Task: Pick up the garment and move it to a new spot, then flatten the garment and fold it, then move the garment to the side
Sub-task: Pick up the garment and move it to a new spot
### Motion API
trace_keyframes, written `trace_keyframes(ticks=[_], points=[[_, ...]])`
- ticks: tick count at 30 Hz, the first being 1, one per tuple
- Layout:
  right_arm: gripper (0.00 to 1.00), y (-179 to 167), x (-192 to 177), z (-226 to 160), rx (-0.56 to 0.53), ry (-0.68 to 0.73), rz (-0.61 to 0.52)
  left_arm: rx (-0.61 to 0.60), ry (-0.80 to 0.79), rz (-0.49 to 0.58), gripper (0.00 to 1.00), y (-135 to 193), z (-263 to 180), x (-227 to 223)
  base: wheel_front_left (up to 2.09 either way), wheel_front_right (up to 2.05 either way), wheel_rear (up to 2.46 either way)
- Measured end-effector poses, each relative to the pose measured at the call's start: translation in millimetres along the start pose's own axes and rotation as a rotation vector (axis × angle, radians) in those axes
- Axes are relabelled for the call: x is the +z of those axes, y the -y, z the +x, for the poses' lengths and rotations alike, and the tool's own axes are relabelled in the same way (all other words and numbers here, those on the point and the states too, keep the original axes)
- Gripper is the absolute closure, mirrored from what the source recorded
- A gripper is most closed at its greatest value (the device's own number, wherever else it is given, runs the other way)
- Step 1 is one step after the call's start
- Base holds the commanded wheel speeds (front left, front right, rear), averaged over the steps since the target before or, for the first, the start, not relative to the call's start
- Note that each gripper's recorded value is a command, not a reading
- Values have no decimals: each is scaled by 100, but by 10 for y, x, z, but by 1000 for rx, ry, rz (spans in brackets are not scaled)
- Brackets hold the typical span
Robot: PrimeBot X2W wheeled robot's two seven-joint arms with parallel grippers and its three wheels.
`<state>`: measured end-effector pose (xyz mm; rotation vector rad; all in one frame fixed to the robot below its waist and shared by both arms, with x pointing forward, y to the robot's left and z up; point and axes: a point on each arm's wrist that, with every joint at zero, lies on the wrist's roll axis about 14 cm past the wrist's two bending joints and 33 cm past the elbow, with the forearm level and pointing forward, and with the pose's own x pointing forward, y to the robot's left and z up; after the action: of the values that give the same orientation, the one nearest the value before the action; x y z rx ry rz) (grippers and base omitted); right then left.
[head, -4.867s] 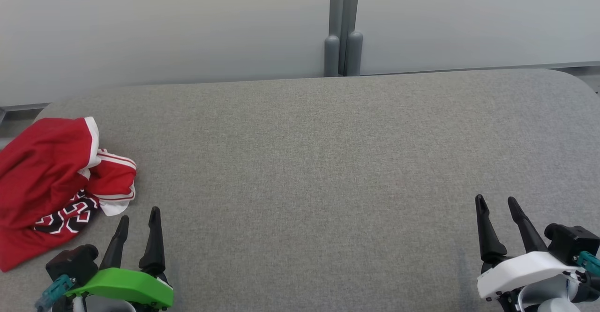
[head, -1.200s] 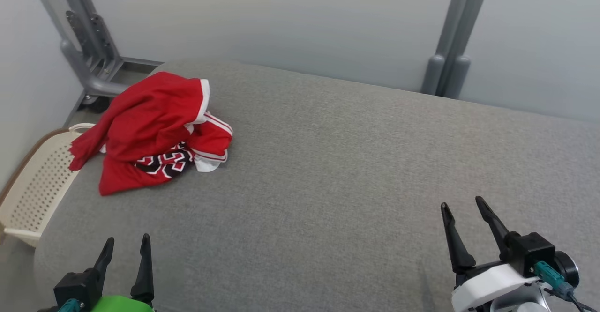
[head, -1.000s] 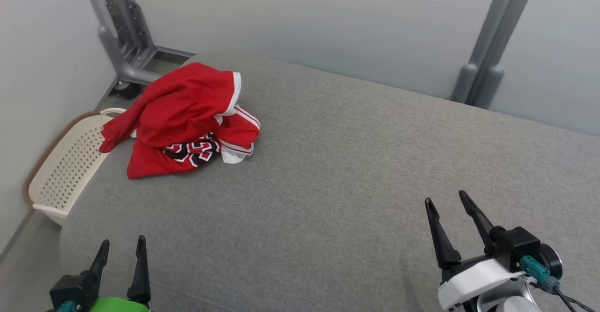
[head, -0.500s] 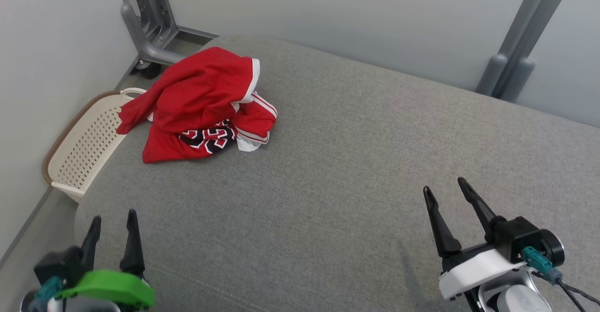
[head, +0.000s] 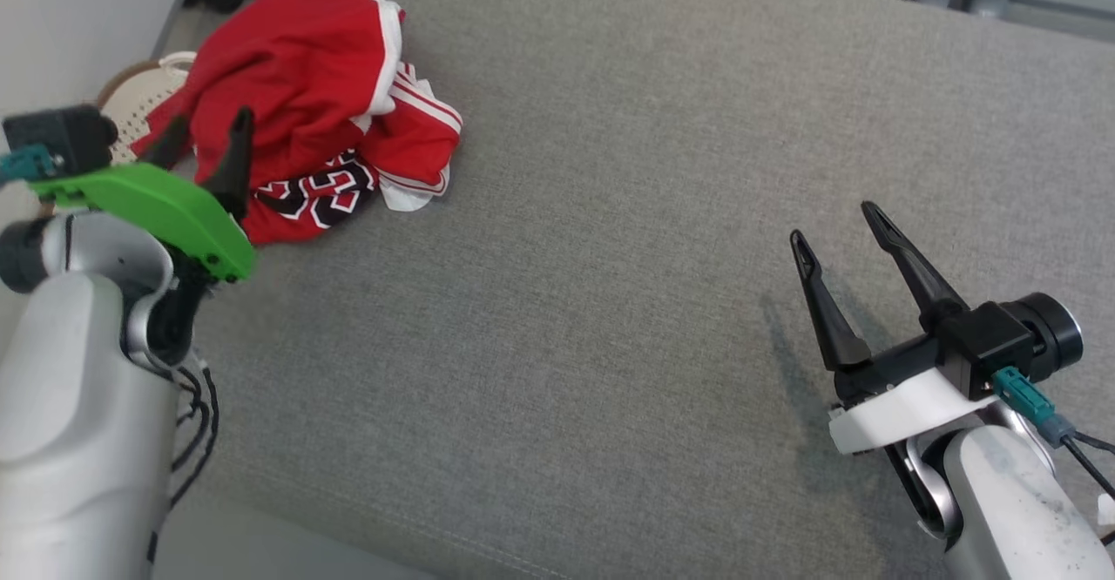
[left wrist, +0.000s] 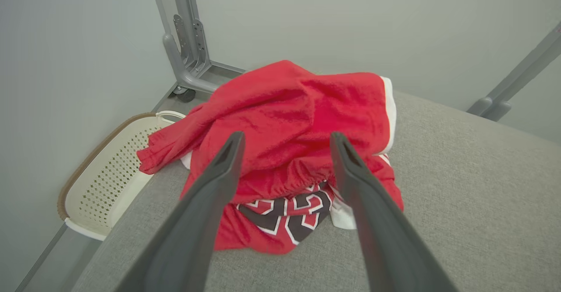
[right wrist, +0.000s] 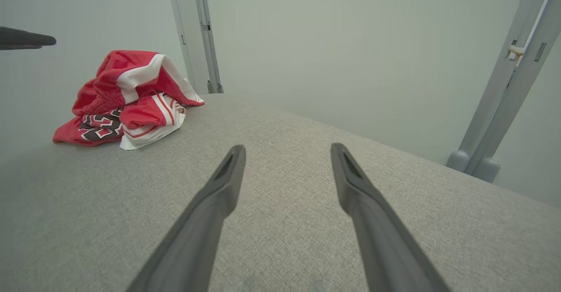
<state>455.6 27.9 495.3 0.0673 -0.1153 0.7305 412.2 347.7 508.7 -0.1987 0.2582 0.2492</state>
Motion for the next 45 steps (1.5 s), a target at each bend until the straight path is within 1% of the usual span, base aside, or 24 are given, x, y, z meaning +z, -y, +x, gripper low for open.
trace_keyframes(ticks=[3, 5, 11, 14, 15, 16, 17, 22, 26, 28, 32, 37, 40, 45], points=[[0, 109, -168, 39, -18, -20, 17, -23, -59, 22, 0, 47, 268, 36, 0, 0, 0], [0, 164, -301, 37, -32, -40, 35, -27, -88, -1, 0, 57, 432, 20, 0, 0, 0], [0, 251, -679, -48, -59, -113, 75, -22, -225, -47, 0, 93, 809, -350, 0, 0, 0], [0, 316, -769, -101, -81, -132, 82, 0, -243, -70, 0, 46, 946, -465, 0, 0, 0], [0, 348, -778, -112, -91, -134, 80, 10, -250, -72, 43, 21, 981, -508, 0, 0, 0], [0, 381, -787, -126, -101, -136, 79, 15, -258, -74, 80, 16, 1012, -558, 0, 0, 0], [0, 403, -802, -143, -109, -139, 80, 17, -258, -81, 99, 21, 1043, -595, 0, 0, 0], [0, 464, -845, -221, -140, -157, 84, -3, -236, -87, 100, 142, 1121, -647, 0, 0, 0], [0, 394, -824, -256, -132, -164, 88, -9, -202, -60, 100, 112, 1076, -487, 0, 0, 0], [0, 362, -769, -237, -124, -154, 85, -13, -156, -36, 100, 69, 1050, -263, 0, 0, 0], [0, 253, -643, -192, -106, -129, 92, -29, -15, 12, 100, 10, 989, 378, 0, 0, 0], [0, 207, -461, -185, -122, -93, 104, -55, 39, 76, 100, 1, 849, 826, 0, 0, 0], [0, 238, -381, -245, -151, -81, 110, -112, 71, 107, 100, 174, 789, 1070, 0, 0, 0], [0, 320, -253, -391, -208, -66, 106, -280, 107, 117, 100, 729, 620, 1327, 0, 0, 0]])
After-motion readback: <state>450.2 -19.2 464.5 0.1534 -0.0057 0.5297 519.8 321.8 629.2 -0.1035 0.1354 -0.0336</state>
